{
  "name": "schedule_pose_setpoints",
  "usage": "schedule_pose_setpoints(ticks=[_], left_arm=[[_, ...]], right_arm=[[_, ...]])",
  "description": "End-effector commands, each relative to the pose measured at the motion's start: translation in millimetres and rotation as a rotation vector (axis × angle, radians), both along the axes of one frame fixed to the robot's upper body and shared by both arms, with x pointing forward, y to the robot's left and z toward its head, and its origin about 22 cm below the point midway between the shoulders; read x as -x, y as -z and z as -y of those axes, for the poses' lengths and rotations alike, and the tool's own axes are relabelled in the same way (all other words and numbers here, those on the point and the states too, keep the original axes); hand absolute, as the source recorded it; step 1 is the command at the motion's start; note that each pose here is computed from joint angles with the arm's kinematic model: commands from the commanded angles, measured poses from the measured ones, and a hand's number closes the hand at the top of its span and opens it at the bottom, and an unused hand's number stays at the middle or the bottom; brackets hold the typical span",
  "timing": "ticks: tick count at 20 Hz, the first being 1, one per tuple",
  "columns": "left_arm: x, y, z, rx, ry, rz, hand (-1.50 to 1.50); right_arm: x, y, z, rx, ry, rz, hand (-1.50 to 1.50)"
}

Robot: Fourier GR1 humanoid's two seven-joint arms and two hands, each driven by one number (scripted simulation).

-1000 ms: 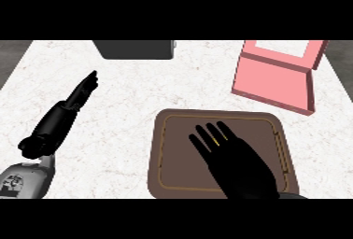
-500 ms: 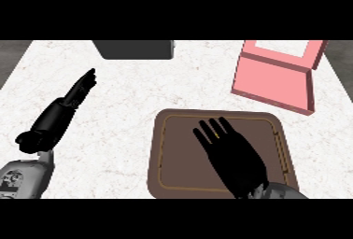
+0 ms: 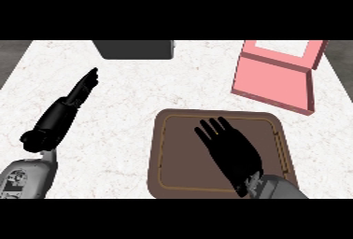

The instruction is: Pick the lemon from the tray and place it in the cardboard box

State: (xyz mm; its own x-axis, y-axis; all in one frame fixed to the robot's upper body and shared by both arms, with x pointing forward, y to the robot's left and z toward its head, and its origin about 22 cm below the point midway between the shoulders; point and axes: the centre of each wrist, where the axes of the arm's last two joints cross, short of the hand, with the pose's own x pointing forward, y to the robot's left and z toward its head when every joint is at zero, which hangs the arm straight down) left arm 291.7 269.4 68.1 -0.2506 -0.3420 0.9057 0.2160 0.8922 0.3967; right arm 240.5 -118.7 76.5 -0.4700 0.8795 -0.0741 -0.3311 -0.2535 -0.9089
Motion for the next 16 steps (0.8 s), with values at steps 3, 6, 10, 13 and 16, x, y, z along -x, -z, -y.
schedule_pose_setpoints(ticks=[3,6,10,13,16], left_arm=[[5.7,-4.1,7.5,-0.011,-0.004,0.018,0.00],[8.8,-1.7,5.0,-0.020,0.003,0.004,0.00],[6.3,-18.2,11.5,0.005,0.009,-0.005,0.00],[8.9,2.2,2.1,0.004,0.016,0.004,0.00],[5.5,-4.6,24.3,-0.009,0.004,0.010,0.00]], right_arm=[[-1.2,18.2,3.6,0.060,0.033,0.024,-1.50],[-3.8,15.3,-8.4,0.058,0.049,0.024,-1.50],[-30.7,31.3,8.3,0.043,0.052,-0.009,-1.50],[-40.8,25.8,10.2,0.048,0.042,-0.042,-1.50],[-44.6,46.5,15.7,0.026,-0.061,0.004,1.50]])
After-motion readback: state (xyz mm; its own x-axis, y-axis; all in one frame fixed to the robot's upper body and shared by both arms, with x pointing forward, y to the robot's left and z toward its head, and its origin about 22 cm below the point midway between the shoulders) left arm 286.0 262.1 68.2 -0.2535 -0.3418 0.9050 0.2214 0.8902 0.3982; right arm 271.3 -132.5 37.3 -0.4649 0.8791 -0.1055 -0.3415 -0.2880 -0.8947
